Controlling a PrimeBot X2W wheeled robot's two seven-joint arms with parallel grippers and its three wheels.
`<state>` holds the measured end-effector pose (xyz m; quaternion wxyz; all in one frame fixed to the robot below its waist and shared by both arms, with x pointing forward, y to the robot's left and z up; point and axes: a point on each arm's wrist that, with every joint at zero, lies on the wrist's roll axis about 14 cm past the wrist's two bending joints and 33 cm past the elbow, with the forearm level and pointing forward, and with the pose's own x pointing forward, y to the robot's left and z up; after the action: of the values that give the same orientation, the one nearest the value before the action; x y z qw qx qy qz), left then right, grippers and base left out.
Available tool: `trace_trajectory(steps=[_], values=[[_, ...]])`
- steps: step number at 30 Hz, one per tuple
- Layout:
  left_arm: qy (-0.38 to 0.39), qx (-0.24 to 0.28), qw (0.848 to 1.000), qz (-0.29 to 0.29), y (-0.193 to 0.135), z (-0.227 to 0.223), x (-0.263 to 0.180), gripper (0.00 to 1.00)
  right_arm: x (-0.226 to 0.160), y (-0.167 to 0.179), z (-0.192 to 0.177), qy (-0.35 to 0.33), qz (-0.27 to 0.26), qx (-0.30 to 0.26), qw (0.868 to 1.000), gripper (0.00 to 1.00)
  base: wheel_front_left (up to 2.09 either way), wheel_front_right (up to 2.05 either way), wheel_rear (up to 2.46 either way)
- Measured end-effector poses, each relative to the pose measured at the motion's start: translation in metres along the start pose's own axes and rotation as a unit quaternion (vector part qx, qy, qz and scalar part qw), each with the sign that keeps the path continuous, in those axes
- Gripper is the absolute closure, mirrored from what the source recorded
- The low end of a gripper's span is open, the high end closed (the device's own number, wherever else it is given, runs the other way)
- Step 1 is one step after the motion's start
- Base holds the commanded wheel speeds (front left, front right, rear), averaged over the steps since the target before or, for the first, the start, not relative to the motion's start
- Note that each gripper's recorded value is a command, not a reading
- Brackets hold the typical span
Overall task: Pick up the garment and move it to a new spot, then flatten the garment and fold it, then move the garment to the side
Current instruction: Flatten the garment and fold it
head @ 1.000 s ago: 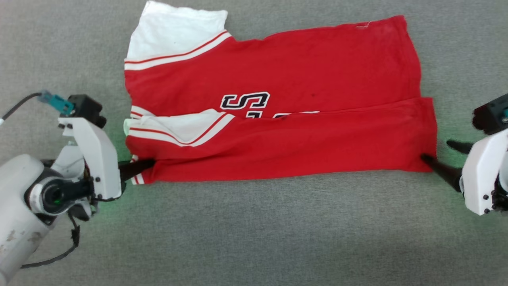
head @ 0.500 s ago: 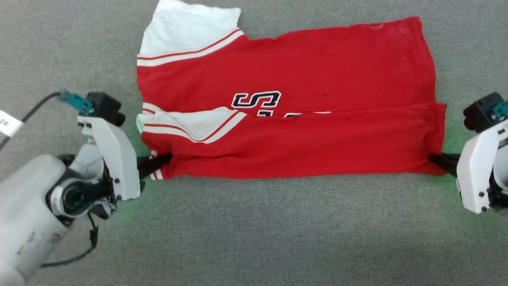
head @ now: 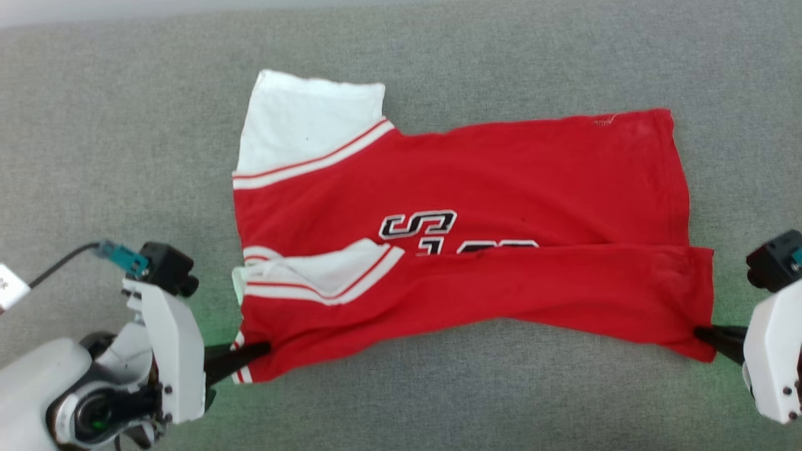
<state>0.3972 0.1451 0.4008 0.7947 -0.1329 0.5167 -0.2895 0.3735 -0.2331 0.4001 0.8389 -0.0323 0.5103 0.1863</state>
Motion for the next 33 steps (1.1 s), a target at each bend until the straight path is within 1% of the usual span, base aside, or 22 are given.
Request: trace_trajectory(steps=[2,3,4,5,6,7,8,11,14,16,17,19,21,25,27,29,31,33], values=[[0.003,0.000,1.000,-0.003,-0.004,-0.005,-0.003,1.00,-0.003,0.002,-0.004,-0.001,0.000,0.002,1.000,1.00,0.00,0.00,0.00],[0.004,0.001,1.000,-0.004,-0.006,-0.006,-0.005,1.00,-0.005,0.003,-0.004,-0.005,0.001,0.004,1.000,0.92,0.00,0.00,0.00],[0.001,0.002,1.000,-0.004,-0.006,-0.005,-0.006,1.00,-0.007,0.003,-0.001,-0.016,0.000,0.003,1.000,0.92,0.00,0.00,0.00],[-0.003,0.004,1.000,-0.003,-0.007,-0.004,-0.007,1.00,-0.009,0.002,0.005,-0.032,-0.004,0.006,0.999,0.59,0.00,0.00,0.00],[-0.008,0.007,1.000,-0.002,-0.008,-0.003,-0.009,0.75,-0.011,0.001,0.009,-0.044,-0.010,0.004,0.999,0.22,0.00,0.00,0.00],[-0.015,0.010,1.000,0.002,-0.008,-0.001,-0.010,0.50,-0.013,0.000,0.012,-0.055,-0.015,0.003,0.998,0.00,0.00,0.00,0.00],[-0.023,0.010,1.000,0.005,-0.007,0.002,-0.011,0.01,-0.014,0.001,0.014,-0.065,-0.014,0.005,0.998,0.00,0.00,0.00,0.00],[-0.059,0.012,0.998,0.011,-0.007,0.015,-0.018,0.00,-0.021,-0.001,0.025,-0.111,-0.020,0.022,0.993,0.00,0.00,0.00,0.00],[-0.104,0.019,0.994,0.028,0.000,0.033,-0.030,0.00,-0.036,-0.010,0.049,-0.183,-0.046,0.014,0.982,0.00,0.00,0.00,0.00],[-0.142,0.035,0.988,0.040,0.003,0.051,-0.037,0.00,-0.047,-0.014,0.068,-0.246,-0.061,0.013,0.967,0.00,0.00,0.00,0.00],[-0.171,0.044,0.983,0.049,0.006,0.064,-0.041,0.00,-0.053,-0.015,0.078,-0.279,-0.070,0.006,0.958,0.00,0.00,0.00,0.00],[-0.228,0.071,0.968,0.071,0.013,0.093,-0.049,0.00,-0.062,-0.017,0.095,-0.339,-0.082,0.005,0.937,0.00,0.00,0.00,0.00],[-0.279,0.082,0.954,0.077,0.014,0.117,-0.050,0.00,-0.067,-0.017,0.108,-0.388,-0.095,-0.004,0.917,0.00,0.00,0.00,0.00],[-0.345,0.105,0.929,0.088,0.016,0.154,-0.042,0.00,-0.073,-0.017,0.125,-0.467,-0.107,0.011,0.878,0.00,0.00,0.00,0.00],[-0.368,0.113,0.918,0.096,0.018,0.176,-0.039,0.00,-0.075,-0.019,0.130,-0.492,-0.118,0.011,0.863,0.00,0.00,0.00,0.00],[-0.379,0.118,0.913,0.096,0.017,0.194,-0.030,0.00,-0.079,-0.023,0.134,-0.515,-0.128,0.017,0.847,0.00,0.00,0.00,0.00],[-0.381,0.130,0.910,0.103,0.017,0.213,-0.022,0.00,-0.080,-0.025,0.134,-0.528,-0.134,0.024,0.838,0.00,0.00,0.00,0.00],[-0.379,0.131,0.909,0.116,0.021,0.233,-0.016,0.00,-0.082,-0.028,0.134,-0.538,-0.142,0.029,0.830,0.00,0.00,0.00,0.00]])
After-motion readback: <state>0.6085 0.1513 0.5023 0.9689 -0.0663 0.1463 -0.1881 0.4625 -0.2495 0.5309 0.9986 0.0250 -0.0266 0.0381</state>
